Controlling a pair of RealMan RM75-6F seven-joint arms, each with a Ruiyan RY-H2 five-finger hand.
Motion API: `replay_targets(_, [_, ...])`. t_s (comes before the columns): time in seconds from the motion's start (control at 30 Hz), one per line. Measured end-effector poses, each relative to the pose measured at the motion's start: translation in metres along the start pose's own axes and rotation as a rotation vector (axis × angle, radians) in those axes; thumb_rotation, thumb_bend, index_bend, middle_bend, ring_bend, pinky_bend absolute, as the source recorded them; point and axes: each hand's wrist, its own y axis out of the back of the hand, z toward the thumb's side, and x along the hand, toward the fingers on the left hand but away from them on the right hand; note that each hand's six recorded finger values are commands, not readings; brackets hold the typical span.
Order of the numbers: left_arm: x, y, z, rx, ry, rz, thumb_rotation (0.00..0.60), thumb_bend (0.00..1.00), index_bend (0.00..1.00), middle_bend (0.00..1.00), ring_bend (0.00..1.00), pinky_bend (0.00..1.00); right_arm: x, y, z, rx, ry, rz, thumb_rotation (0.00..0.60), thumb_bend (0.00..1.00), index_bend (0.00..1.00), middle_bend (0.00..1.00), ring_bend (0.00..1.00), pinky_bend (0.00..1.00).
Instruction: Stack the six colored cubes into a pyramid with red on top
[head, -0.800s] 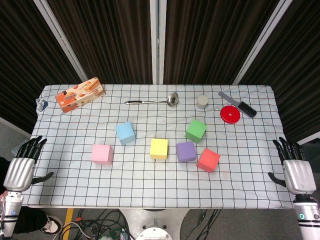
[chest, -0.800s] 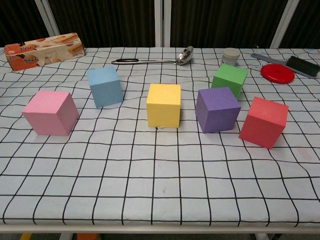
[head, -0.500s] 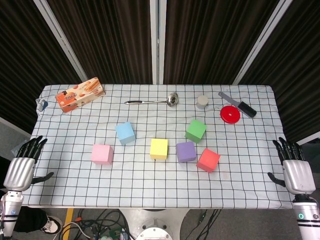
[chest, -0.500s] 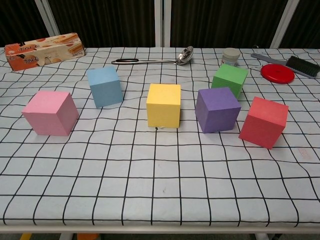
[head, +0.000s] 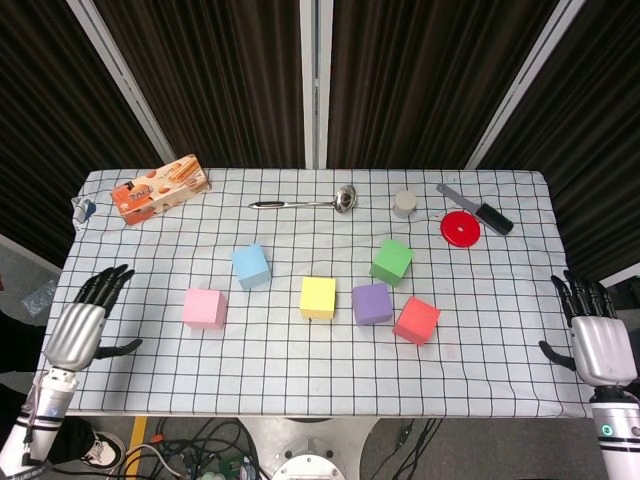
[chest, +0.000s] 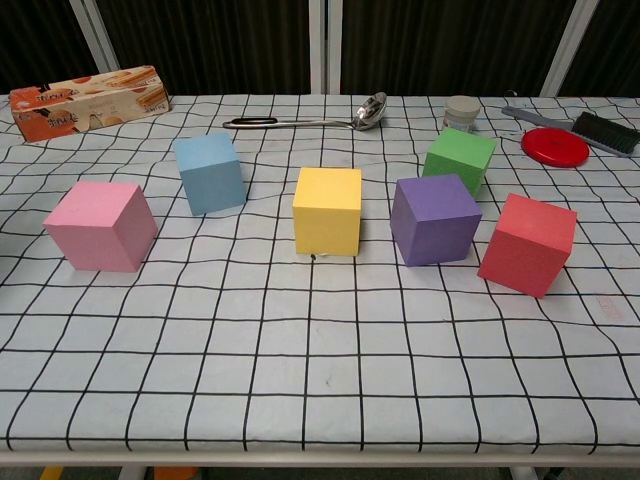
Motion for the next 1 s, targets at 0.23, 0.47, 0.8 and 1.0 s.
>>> replay_targets(0.23, [0.028,-0.01,0.051,0.007,-0.109,-0.059,0.6,0.0,0.0,0.04,0.0,0.11,-0.003,0.004,-0.011,-0.006,-0.023,-0.003,0.6,0.1,0.0,0.0,0.0,0.0])
replay_targets(0.47, [0.053,-0.023,0.093,-0.044,-0.181,-0.104,0.6,0.0,0.0,0.07,0.0,0.1,-0.011,0.009,-0.015,-0.007,-0.03,-0.011,0.6,0.1,0.0,0.0,0.0,0.0])
replay_targets(0.8, [0.091,-0.051,0.122,-0.047,-0.224,-0.178,0.6,0.0,0.01,0.08,0.0,0.1,-0.012,0.015,-0.012,-0.013,-0.004,-0.03,0.6,0.1,0.0,0.0,0.0,0.0])
replay_targets(1.0, [0.109,-0.07,0.124,-0.033,-0.208,-0.208,0.6,0.0,0.01,0.08,0.0,0.1,-0.01,0.021,-0.009,-0.011,0.019,-0.053,0.6,0.1,0.0,0.0,0.0,0.0])
